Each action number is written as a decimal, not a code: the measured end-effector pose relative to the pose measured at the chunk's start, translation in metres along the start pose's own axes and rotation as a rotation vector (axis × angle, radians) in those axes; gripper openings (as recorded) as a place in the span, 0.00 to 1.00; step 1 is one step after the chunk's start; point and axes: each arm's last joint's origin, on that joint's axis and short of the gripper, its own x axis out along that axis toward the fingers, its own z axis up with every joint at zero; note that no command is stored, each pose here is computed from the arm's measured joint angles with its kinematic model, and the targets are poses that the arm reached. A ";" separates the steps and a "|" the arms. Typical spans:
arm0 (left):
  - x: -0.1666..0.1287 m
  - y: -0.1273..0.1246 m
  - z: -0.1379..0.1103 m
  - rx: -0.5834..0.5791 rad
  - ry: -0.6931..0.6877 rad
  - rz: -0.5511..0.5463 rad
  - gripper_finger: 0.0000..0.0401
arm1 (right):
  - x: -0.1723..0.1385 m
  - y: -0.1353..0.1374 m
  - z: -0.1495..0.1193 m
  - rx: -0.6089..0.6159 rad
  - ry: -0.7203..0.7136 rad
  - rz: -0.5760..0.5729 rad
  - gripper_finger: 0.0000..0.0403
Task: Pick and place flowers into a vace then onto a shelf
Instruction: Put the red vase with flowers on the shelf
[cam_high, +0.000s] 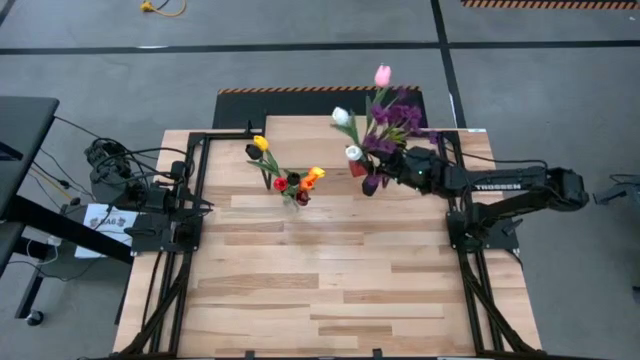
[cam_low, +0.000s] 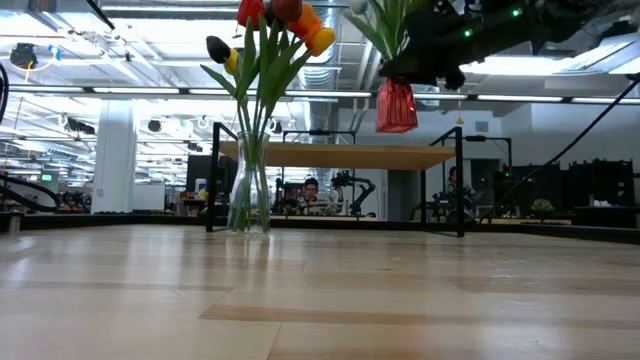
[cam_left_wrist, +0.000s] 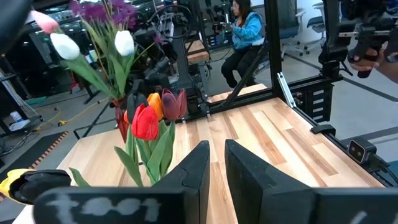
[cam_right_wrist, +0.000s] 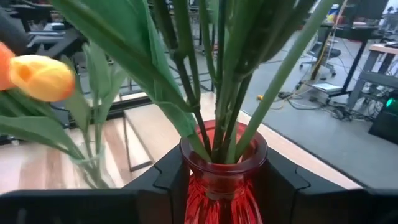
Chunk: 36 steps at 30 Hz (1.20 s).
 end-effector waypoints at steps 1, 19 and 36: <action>0.000 0.000 0.000 0.000 0.000 0.000 0.10 | 0.001 -0.001 0.001 0.001 -0.001 -0.001 0.32; 0.000 0.000 0.000 -0.003 0.000 0.000 0.10 | 0.012 -0.063 0.000 0.039 0.020 -0.090 0.36; 0.000 0.000 0.000 -0.005 0.000 0.000 0.10 | 0.013 -0.081 0.000 0.086 0.007 -0.064 0.42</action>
